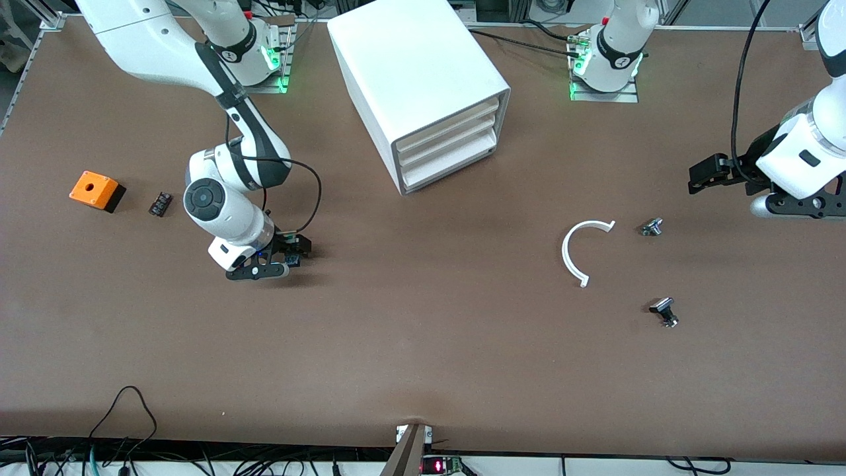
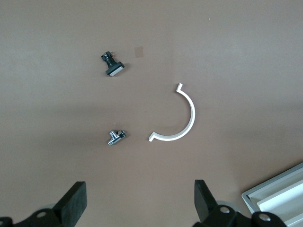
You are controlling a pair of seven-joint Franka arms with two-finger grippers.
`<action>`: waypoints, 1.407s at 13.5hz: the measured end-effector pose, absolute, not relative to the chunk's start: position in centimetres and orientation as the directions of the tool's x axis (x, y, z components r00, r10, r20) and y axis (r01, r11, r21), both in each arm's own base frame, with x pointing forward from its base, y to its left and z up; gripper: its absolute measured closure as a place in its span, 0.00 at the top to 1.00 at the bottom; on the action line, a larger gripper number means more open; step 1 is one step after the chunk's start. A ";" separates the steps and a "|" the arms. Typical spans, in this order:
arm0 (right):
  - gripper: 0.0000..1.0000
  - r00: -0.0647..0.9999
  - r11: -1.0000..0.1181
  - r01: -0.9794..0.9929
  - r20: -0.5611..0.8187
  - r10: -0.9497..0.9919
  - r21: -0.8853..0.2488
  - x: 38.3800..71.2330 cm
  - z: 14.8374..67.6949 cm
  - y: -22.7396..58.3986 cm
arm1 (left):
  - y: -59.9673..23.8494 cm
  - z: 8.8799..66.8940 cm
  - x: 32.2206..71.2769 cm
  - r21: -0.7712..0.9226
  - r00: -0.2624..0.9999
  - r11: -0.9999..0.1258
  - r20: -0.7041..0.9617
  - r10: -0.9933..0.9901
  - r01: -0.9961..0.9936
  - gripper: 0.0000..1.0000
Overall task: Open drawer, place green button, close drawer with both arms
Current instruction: 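Close the right gripper on the button body and lift it, then reach the left gripper to the drawer handle while the right gripper holds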
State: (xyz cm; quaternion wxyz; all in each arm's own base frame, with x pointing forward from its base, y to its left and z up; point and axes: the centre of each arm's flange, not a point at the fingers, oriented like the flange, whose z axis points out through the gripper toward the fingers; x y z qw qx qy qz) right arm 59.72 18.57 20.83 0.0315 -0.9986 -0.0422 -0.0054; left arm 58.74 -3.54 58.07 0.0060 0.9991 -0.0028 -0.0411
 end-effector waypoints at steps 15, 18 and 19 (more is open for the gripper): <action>0.85 0.997 -0.995 0.081 -0.002 0.081 -0.066 59.4 17.6 18.4 | -3.4 49.8 60.6 0.029 0.974 -1.000 -0.228 -0.005 0.002 1.00; 0.72 0.997 -0.995 0.081 -0.001 0.081 -0.066 59.4 17.6 18.3 | -5.6 45.2 60.1 0.101 0.947 -0.995 -0.319 -0.035 -0.003 1.00; 0.72 0.997 -0.995 0.081 0.000 0.081 -0.066 59.5 17.6 18.3 | -6.9 42.8 59.8 0.125 0.932 -0.992 -0.358 -0.053 -0.009 1.00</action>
